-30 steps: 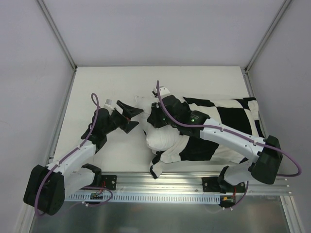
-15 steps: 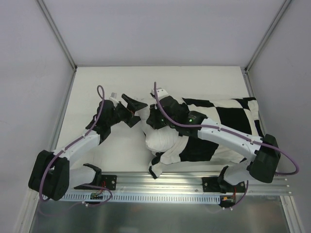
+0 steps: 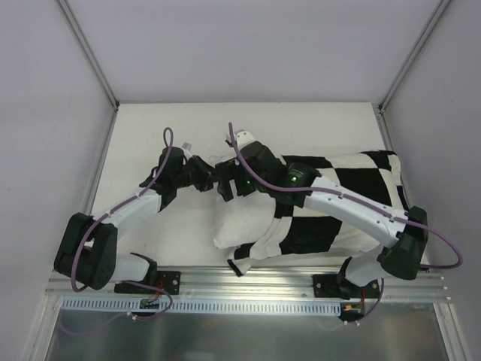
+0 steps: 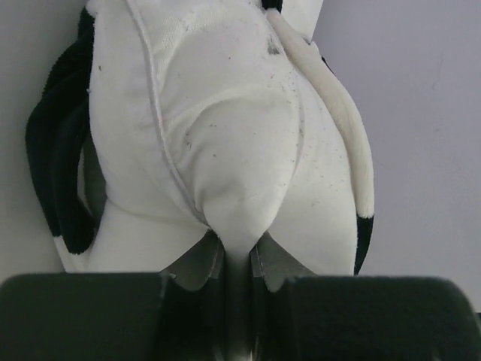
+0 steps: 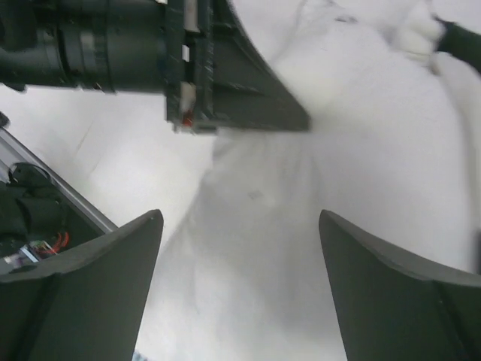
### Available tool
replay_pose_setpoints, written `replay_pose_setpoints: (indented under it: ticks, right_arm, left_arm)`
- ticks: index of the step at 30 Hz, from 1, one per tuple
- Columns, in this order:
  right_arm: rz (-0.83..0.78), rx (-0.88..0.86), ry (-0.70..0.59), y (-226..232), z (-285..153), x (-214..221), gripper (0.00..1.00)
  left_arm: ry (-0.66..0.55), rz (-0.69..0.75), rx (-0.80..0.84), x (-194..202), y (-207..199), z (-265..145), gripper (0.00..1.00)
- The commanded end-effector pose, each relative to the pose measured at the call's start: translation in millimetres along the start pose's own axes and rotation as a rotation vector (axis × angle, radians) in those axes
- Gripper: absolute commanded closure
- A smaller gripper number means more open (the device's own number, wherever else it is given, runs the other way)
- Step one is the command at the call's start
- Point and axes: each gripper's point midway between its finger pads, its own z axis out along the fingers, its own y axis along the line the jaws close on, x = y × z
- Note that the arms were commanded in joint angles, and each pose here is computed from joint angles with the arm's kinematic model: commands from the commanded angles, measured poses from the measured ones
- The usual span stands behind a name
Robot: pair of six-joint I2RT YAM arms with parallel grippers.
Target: Remove the pillowcase from the pillow
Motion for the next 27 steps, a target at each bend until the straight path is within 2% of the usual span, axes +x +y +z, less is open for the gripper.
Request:
replay_pose_setpoints:
  ticks: [1,4,7,8,9,11,12,17,22,24,25,27]
  right_arm:
    - [-0.053,0.098,-0.141,-26,-69,-37,0.11]
    - [-0.026,0.217,-0.183,-65,-92,-39,0.09]
    - [0.057,0.367,-0.160,-125,-112,-17,0.08]
    - [0.089,0.398,-0.142,-143,-118,1,0.08]
    - [0.158,0.474,-0.130,-175,-128,11,0.08]
    - [0.281,0.517,-0.136,-210,-147,35,0.07]
    - [0.325,0.525,-0.144,-219,-153,41,0.06]
    - [0.554,0.489,-0.115,-249,-162,83,0.05]
    - [0.782,0.470,-0.049,-259,-141,132,0.03]
    - [0.881,0.452,-0.100,-268,-137,135,0.03]
    - [0.930,0.388,-0.083,-260,-126,147,0.03]
    - [0.966,0.305,-0.147,-261,-114,142,0.03]
  left_arm:
    - [-0.055,0.061,0.022,-13,-9,-23,1.00]
    - [-0.102,0.083,0.026,-27,-8,-37,1.00]
    - [-0.118,0.098,0.019,-37,-6,-52,1.00]
    - [-0.157,0.089,0.014,-51,-3,-61,1.00]
    - [-0.180,0.113,0.018,-56,-4,-70,1.00]
    - [-0.208,0.103,0.005,-66,0,-84,1.00]
    - [-0.260,0.092,0.004,-81,1,-97,1.00]
    - [-0.383,0.046,-0.006,-122,4,-139,1.00]
    - [-0.501,-0.008,-0.053,-153,15,-171,1.00]
    - [-0.506,-0.016,-0.055,-156,16,-173,1.00]
    - [-0.507,-0.016,-0.056,-157,16,-173,1.00]
    - [-0.498,-0.017,-0.056,-157,17,-171,1.00]
